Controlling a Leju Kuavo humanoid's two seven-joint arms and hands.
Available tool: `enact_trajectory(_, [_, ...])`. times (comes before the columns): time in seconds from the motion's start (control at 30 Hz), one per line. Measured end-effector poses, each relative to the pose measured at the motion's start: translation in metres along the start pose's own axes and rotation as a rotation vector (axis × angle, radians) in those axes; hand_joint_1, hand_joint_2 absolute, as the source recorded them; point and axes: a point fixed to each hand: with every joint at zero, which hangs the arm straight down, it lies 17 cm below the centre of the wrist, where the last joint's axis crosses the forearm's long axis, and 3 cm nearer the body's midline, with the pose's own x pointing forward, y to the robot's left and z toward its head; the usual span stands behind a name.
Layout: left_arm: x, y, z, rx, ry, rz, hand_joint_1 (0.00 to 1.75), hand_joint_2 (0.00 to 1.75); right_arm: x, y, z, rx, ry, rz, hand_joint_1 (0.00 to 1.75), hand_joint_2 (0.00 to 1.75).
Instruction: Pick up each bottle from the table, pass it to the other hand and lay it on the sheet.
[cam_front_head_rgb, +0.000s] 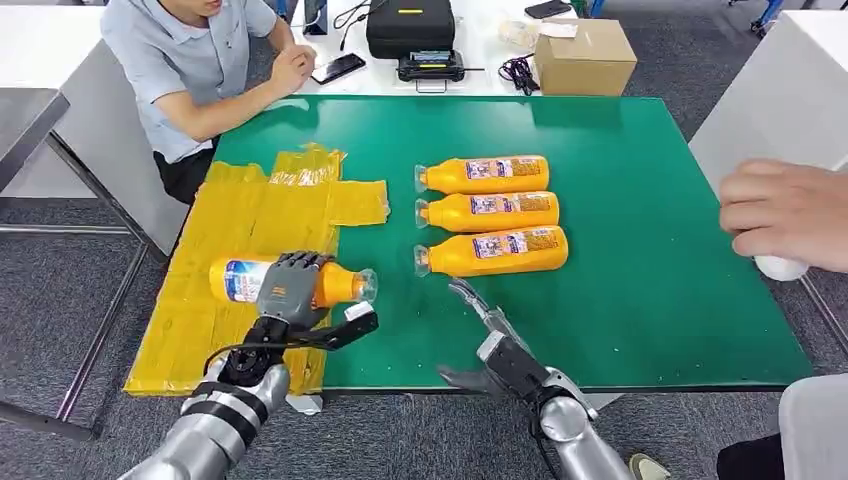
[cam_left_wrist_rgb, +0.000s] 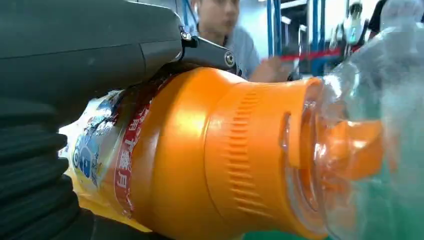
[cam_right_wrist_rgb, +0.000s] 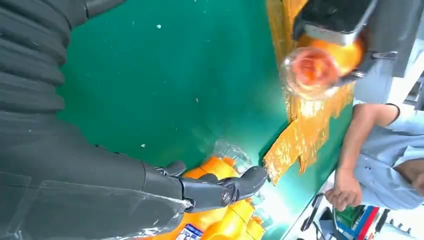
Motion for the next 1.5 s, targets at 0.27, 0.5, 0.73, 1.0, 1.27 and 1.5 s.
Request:
enact_trajectory(0.27, [-0.011,-0.022,-0.006,-0.123,0.023,0.006,1.69,1.75,0.003,-0.001,-0.004,0.002,-0.005,-0.012,0.0,1.75])
enact_trajectory(0.5, [-0.03,-0.034,-0.006,-0.177,0.08,-0.038,0.0,1.75,0.002,0.0,-0.008,0.003,-0.003,-0.017,0.0,1.75])
enact_trajectory(0.73, [-0.034,-0.054,-0.009,-0.34,0.085,-0.034,0.0,1.75,0.002,-0.004,-0.011,-0.002,-0.001,-0.022,0.0,1.75])
enact_trajectory(1.0, [-0.041,-0.062,-0.007,-0.404,0.114,0.001,0.0,1.75,-0.001,-0.011,-0.013,-0.007,0.007,-0.008,0.0,1.75])
enact_trajectory(1.27, [-0.038,-0.055,-0.008,-0.328,0.09,0.016,0.0,1.75,-0.005,-0.015,-0.01,-0.017,0.012,-0.004,0.0,1.75])
enact_trajectory(1.5, [-0.038,-0.055,-0.008,-0.327,0.09,0.016,0.0,1.75,-0.005,-0.015,-0.01,-0.017,0.012,-0.003,0.0,1.75])
